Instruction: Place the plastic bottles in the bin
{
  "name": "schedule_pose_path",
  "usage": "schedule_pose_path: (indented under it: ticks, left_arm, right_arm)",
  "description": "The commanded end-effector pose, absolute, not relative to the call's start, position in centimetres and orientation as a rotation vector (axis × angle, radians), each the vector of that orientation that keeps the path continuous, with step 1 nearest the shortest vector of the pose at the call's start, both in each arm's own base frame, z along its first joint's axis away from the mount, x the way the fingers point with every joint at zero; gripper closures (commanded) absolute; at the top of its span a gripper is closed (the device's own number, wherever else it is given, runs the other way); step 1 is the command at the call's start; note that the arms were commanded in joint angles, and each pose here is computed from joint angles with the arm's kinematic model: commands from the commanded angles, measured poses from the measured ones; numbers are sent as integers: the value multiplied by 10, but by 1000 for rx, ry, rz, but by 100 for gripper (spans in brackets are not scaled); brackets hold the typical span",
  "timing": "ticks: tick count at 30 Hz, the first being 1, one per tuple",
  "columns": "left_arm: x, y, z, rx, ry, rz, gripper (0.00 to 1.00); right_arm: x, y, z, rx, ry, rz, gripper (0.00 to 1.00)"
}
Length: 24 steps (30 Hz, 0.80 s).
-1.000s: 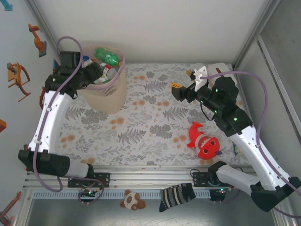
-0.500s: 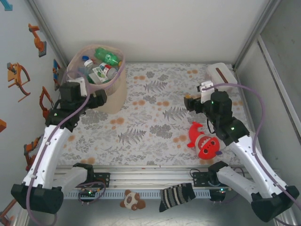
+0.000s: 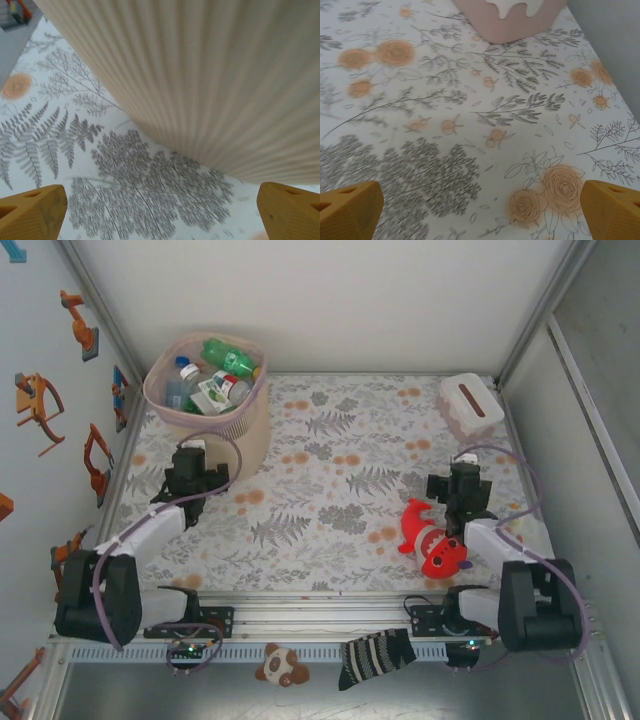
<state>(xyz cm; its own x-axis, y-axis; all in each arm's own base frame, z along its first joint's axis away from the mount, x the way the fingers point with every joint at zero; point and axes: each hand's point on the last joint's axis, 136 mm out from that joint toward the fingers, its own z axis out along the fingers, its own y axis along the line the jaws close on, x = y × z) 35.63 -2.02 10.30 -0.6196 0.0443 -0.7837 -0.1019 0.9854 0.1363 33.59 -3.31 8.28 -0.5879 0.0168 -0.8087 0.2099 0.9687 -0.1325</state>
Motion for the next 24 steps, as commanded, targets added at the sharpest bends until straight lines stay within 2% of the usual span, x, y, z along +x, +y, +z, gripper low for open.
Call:
schedule_pose_path:
  ticks: [1,6,16,24]
  left_arm:
    - [390,-19,128,13,2016,261,3]
    - [399,-23,116,78,2012,208,3]
    - [387,-21,90,80,1938,-11,3]
    - [394,-11,82,27,1985,-44,3]
  right_arm:
    - [364,-40,110,217,1992,-204,1]
    - [378,-33,116,165,1908,-134,1]
    - [391,-18,89,60,1928,-61,2]
    - [394,-19,88,67,1944,-60,1]
